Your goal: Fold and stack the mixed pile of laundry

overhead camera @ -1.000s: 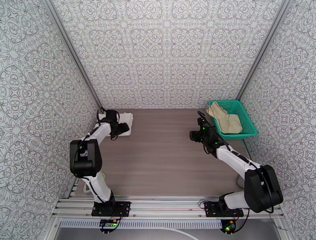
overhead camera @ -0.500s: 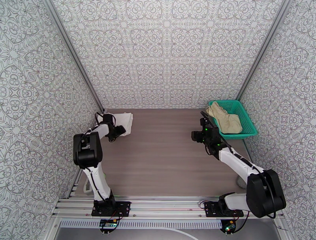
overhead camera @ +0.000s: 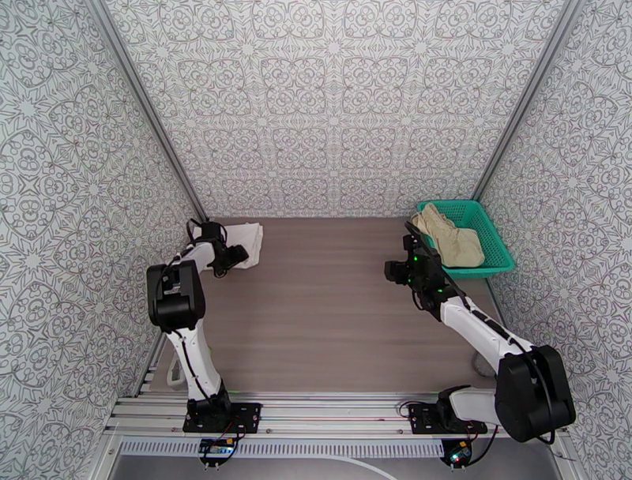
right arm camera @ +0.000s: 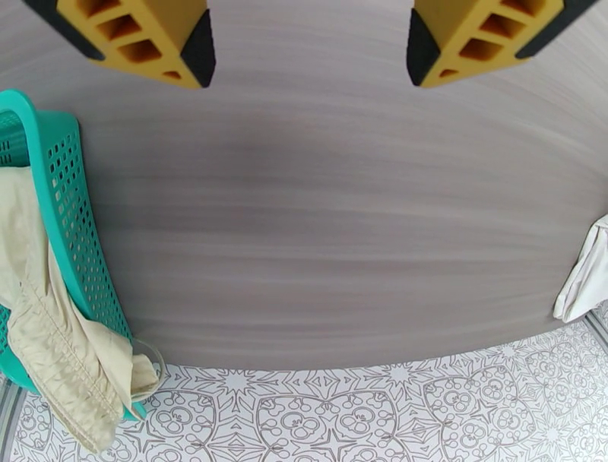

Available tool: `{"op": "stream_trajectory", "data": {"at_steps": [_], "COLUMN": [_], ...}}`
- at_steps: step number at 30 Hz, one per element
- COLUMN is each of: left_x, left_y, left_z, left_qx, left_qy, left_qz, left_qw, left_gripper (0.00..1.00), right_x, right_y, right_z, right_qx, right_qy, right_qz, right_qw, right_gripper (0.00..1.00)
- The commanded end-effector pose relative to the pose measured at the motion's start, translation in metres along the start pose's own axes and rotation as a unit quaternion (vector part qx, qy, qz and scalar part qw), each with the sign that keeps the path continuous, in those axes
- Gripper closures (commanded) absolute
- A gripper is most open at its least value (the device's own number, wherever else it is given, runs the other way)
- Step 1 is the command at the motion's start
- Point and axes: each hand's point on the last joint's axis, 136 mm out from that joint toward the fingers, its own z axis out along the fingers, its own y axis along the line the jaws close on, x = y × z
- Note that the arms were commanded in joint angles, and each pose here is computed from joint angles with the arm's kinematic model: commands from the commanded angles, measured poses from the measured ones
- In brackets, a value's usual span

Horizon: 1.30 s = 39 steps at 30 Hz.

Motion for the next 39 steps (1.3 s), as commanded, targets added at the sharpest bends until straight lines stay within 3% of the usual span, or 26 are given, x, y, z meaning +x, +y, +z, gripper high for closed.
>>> {"op": "stream_trajectory", "data": {"at_steps": [1, 8, 19, 26, 39], "left_x": [-0.011, 0.01, 0.091, 0.128, 0.133], "left_y": [-0.033, -0.07, -0.106, -0.099, -0.108], "left_z": [-0.045, -0.09, -0.14, -0.132, -0.126], "left_qx": [0.03, 0.055, 0.114, 0.138, 0.166], "left_qy": [-0.038, -0.067, -0.102, -0.112, -0.122], "left_qz": [0.04, 0.08, 0.152, 0.174, 0.18], "left_qw": [0.998, 0.993, 0.976, 0.969, 0.962], "left_gripper": [0.24, 0.24, 0.23, 0.23, 0.24], "right_x": [0.001, 0.001, 0.001, 0.004, -0.014], "right_y": [-0.003, -0.006, -0.015, -0.018, -0.041], "right_z": [-0.003, -0.004, -0.005, -0.004, -0.015], "right_qx": [-0.001, 0.004, 0.014, 0.015, 0.056], "right_qy": [0.0, -0.002, -0.01, -0.006, -0.018], "right_qz": [0.012, 0.017, 0.04, 0.05, 0.064], "right_qw": [1.0, 1.0, 0.999, 0.999, 0.996], "right_gripper": [0.28, 0.28, 0.28, 0.28, 0.3]}}
